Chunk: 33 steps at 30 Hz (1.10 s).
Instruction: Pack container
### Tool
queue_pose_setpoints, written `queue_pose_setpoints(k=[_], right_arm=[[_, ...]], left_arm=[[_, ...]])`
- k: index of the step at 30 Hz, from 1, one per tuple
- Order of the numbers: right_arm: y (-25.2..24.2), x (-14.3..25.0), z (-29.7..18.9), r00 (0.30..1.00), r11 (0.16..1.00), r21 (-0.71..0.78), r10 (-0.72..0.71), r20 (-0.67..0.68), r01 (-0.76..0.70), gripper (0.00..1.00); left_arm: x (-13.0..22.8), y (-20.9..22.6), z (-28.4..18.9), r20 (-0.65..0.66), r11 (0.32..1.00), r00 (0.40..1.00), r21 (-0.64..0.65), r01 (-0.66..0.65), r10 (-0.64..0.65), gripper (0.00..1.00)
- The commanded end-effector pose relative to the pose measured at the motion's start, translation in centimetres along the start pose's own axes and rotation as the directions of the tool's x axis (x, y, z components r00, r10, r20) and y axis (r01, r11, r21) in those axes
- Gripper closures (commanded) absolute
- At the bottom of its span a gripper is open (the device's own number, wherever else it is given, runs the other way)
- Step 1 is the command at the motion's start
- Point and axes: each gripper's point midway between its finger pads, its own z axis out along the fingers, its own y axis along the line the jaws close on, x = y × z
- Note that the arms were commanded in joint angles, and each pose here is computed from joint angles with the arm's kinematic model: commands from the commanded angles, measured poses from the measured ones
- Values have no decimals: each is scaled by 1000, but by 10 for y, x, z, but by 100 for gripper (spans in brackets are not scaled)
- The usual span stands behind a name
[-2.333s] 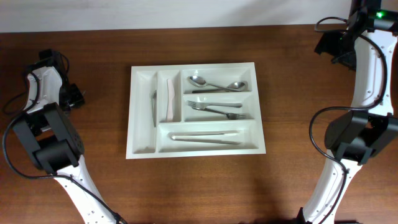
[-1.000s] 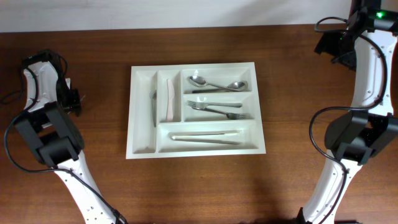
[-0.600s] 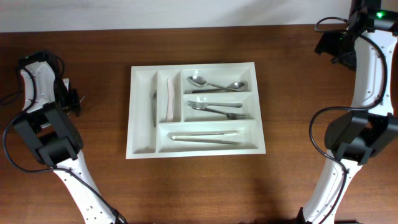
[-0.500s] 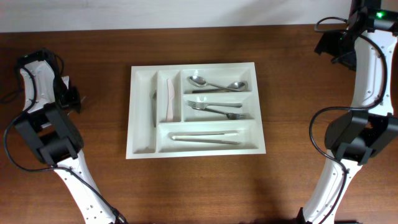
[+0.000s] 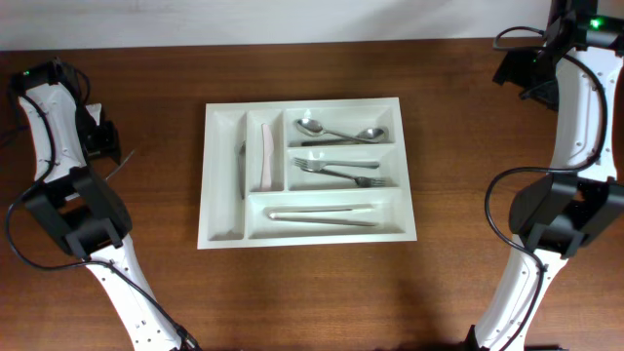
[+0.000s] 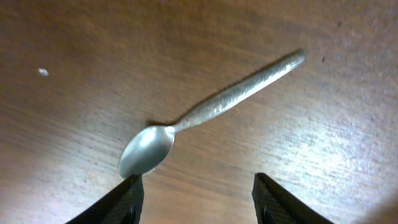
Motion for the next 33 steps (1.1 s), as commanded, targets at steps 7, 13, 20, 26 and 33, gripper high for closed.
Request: queue_pose_setpoints(k=[7,13,20,26,33], right_arm=[[3,-3,-13,1000,1000,-10,2,24,-2,1],[3,-3,-13,1000,1000,-10,2,24,-2,1],[3,-3,-13,1000,1000,-10,2,24,-2,1],[3,-3,-13,1000,1000,-10,2,24,-2,1],[3,-3,-13,1000,1000,-10,2,24,-2,1]], left_arm=[[-4,-3,-8,37,911,990,396,111,-137,41],[-8,30,-24,87,767,961,624,153,-262,41],[-11,34,-30,131,731,957,674,106,-260,41],[-19,26,-20,69,700,941,687,197,-332,41],[-7,25,22,-68,670,917,662,336,-393,42]])
